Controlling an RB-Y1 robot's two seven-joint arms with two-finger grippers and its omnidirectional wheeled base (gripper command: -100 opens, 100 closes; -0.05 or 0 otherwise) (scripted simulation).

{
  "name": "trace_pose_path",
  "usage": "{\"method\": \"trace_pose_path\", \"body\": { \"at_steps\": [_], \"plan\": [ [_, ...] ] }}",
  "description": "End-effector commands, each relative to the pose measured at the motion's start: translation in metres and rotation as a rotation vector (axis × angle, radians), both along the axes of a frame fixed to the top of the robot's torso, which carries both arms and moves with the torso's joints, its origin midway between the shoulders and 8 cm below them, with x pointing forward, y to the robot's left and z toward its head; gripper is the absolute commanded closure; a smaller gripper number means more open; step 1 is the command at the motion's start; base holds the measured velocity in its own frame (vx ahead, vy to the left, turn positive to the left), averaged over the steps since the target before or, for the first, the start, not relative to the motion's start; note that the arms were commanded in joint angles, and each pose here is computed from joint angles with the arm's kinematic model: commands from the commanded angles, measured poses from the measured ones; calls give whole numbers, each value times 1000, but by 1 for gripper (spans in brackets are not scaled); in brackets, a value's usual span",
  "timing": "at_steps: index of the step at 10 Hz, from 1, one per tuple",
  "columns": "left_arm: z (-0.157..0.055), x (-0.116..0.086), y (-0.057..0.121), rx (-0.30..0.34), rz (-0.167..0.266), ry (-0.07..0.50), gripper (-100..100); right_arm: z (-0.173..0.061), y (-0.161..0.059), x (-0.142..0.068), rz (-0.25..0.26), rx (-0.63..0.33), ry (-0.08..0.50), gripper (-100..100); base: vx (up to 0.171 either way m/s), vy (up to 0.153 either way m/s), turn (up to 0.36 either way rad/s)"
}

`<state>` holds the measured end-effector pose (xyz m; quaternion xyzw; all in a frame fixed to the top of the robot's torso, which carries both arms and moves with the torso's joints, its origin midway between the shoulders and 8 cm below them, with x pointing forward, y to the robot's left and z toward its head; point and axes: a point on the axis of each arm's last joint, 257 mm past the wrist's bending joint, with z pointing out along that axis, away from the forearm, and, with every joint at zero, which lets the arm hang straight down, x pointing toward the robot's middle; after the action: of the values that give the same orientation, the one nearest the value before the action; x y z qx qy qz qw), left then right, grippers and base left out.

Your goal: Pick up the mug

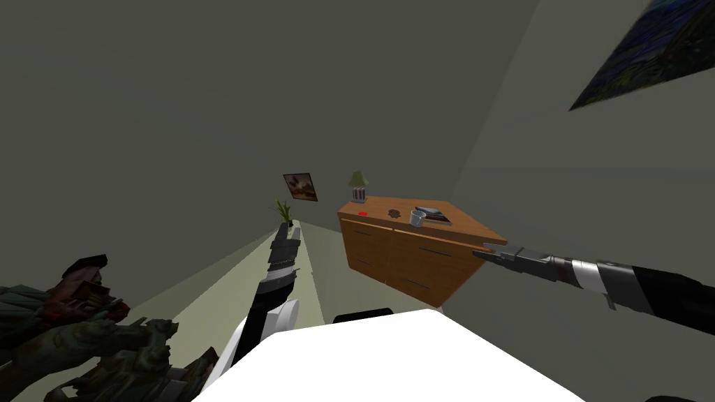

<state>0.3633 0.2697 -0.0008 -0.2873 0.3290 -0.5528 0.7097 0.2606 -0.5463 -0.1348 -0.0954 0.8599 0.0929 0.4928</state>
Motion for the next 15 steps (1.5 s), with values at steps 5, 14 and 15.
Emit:
{"method": "trace_pose_path", "body": {
  "at_steps": [5, 14, 15],
  "plan": [
    [0, 0, 0, 0, 0, 0, 0, 12, -42, 18, 53, -210, 97, -100, 3, 56, 24],
    [0, 0, 0, 0, 0, 0, 0, 29, -71, 67, 155, -442, 180, -100, 7, 49, 25],
    [0, 0, 0, 0, 0, 0, 0, 33, -75, 79, 174, -487, 193, -100, 3, 49, 26]
  ]
}}
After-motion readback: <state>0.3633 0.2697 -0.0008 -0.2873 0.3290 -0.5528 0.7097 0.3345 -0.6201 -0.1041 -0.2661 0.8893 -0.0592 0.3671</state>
